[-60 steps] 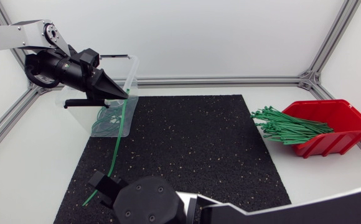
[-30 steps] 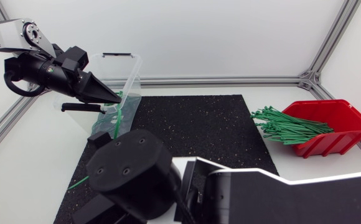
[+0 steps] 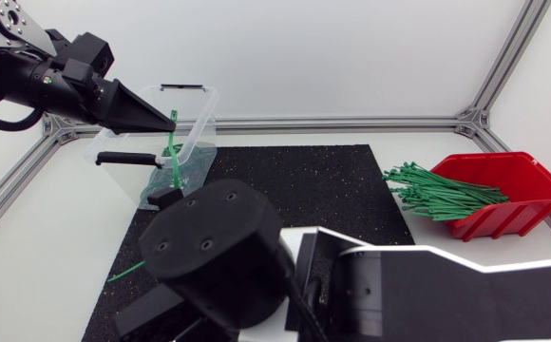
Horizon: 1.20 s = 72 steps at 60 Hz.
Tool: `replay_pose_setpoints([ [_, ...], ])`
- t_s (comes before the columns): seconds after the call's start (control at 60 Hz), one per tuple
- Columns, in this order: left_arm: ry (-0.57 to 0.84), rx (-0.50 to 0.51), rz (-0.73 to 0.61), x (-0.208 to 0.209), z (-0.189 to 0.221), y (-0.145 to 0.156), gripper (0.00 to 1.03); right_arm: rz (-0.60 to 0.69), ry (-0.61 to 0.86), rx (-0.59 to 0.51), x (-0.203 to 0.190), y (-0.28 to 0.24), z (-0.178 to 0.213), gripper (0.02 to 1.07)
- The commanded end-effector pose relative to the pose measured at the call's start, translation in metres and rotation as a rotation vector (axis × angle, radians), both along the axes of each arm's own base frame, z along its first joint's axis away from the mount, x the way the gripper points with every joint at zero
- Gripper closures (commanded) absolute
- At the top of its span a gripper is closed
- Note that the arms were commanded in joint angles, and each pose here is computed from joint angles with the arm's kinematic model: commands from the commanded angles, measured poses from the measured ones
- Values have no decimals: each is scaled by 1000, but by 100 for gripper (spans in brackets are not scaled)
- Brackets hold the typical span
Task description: Take a green cable tie from the red box, thread the tail through the head to close it, then place it in the transparent bin on the left.
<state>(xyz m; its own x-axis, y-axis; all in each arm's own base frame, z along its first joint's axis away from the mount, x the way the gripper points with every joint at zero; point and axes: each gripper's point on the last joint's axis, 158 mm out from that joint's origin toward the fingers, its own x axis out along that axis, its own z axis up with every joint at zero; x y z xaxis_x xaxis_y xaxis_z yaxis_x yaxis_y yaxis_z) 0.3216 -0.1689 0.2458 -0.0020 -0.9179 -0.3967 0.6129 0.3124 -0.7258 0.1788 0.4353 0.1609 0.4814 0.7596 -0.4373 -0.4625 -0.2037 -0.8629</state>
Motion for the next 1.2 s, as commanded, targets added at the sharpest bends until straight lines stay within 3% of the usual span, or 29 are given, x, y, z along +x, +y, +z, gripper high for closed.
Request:
replay_pose_setpoints([
  [0.0,-74,-18,3,-7,21,-1,100,-50,39,69,10,-1,27,102],
  [0.183,-174,-19,17,-12,29,0,100,-147,288,78,28,-12,41,102],
  [0.4,-264,-22,50,-12,39,0,100,-199,446,42,32,-26,36,102],
  [0.533,-259,-24,42,-15,39,-6,100,-177,615,2,19,-35,30,102],
  [0.85,-254,-22,33,-20,39,-13,100,-239,808,8,26,-49,15,102],
  [1.183,-337,9,76,-18,21,-26,100,-256,1158,53,26,-58,36,102],
])
